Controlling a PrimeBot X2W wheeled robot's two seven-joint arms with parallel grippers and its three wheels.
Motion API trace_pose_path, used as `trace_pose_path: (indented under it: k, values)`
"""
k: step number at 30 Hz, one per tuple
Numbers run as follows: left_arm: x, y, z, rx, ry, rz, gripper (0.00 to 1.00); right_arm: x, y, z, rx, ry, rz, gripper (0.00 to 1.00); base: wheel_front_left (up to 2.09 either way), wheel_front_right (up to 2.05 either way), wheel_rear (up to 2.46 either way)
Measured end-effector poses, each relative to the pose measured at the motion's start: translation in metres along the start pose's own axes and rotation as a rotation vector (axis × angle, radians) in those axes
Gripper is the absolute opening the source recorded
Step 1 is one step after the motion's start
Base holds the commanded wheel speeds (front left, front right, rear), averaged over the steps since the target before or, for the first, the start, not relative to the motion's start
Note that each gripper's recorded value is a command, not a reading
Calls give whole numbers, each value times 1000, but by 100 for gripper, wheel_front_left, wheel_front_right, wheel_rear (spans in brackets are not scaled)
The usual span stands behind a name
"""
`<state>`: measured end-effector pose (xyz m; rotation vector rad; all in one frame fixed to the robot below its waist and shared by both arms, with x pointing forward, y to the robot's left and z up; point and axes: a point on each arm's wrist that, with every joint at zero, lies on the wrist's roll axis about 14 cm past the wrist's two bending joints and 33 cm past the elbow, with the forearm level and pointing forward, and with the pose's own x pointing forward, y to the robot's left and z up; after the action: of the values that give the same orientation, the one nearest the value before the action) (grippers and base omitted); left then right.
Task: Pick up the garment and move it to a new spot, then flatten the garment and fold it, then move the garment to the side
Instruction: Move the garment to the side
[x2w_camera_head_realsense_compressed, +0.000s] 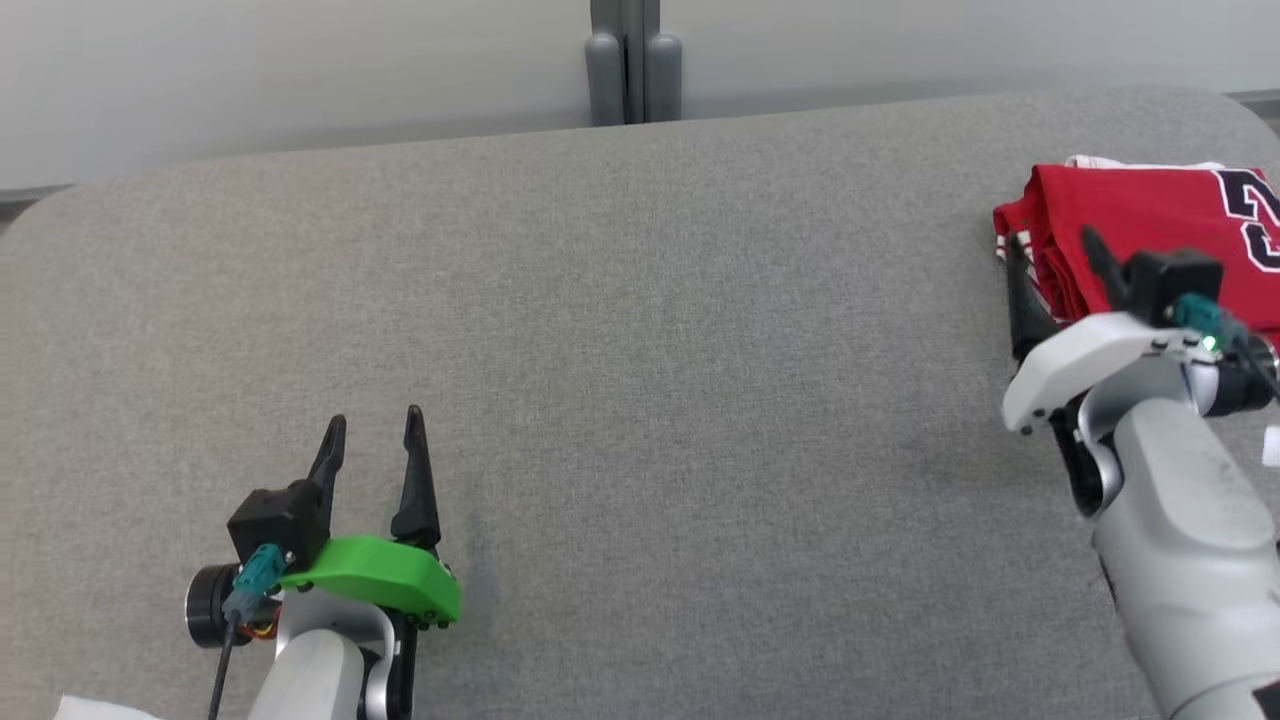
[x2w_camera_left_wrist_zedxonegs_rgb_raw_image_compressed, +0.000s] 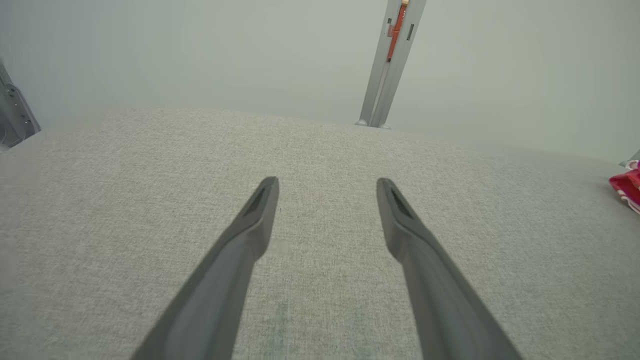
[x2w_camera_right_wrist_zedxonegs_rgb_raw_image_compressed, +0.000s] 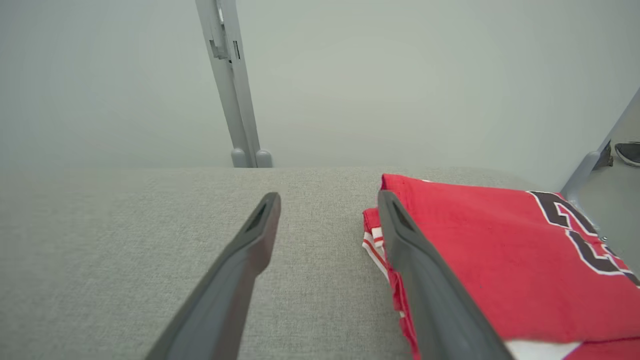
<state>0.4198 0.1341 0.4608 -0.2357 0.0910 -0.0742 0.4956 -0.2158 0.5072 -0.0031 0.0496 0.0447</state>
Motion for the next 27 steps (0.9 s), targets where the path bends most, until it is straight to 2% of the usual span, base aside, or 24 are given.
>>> trace_pose_path:
  k: [10,20,27]
  values:
    - [-32,18,6,-46,-30,51,100,-58,41,7,86,-134,33,100,0,0,0]
    - [-56,21,9,-47,-50,66,100,-105,61,-10,126,-110,74,100,0,0,0]
    - [-63,19,15,-27,-71,77,100,-111,65,-11,160,-108,80,100,0,0,0]
